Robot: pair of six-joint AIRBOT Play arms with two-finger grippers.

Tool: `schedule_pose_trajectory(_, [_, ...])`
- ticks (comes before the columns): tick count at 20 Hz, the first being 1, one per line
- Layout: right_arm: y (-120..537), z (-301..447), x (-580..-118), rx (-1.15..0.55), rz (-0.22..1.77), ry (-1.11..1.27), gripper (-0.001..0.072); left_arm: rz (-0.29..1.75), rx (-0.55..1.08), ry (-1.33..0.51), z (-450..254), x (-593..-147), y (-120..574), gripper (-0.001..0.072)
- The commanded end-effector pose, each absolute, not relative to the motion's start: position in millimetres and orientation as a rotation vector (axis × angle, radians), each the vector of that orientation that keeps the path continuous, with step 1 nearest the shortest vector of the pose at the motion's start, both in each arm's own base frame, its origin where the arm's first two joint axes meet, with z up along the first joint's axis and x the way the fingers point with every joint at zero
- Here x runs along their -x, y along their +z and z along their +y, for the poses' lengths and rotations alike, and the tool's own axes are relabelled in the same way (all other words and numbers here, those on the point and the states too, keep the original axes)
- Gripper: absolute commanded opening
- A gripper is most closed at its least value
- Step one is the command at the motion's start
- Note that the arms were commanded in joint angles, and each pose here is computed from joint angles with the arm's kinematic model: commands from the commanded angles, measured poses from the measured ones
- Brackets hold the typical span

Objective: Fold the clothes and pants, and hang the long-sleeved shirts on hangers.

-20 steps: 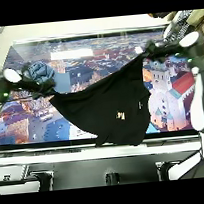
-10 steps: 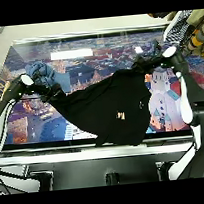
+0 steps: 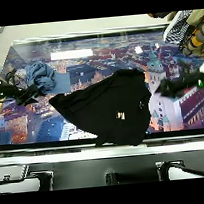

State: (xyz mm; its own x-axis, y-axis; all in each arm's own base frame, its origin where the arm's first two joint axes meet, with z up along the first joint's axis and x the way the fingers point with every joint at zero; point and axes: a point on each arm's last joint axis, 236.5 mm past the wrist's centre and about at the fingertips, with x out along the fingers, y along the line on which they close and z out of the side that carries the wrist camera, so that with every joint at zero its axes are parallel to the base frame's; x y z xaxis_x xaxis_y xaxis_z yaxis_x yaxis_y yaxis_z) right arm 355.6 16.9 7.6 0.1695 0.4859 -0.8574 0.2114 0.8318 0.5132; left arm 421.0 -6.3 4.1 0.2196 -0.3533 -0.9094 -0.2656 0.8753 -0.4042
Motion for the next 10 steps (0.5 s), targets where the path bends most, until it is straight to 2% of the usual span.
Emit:
schedule_pose_trajectory(1, [-39.9,60.5,-252.0,-0.771,1.478,0.201,0.0415,1.398,0.562,-0.059,3.8,-395.4,0.5,0.0545])
schedule_pose_trajectory(5, [-71.5,88.0,-181.7,-0.837,1.539,0.192,0.042,1.455,0.573,-0.059,-3.2,-379.9,-16.8,0.0545])
schedule_pose_trajectory(10, [-75.1,91.4,-174.6,-0.917,1.572,0.127,0.0417,1.457,0.572,-0.061,-4.3,-379.5,-17.6,0.0545])
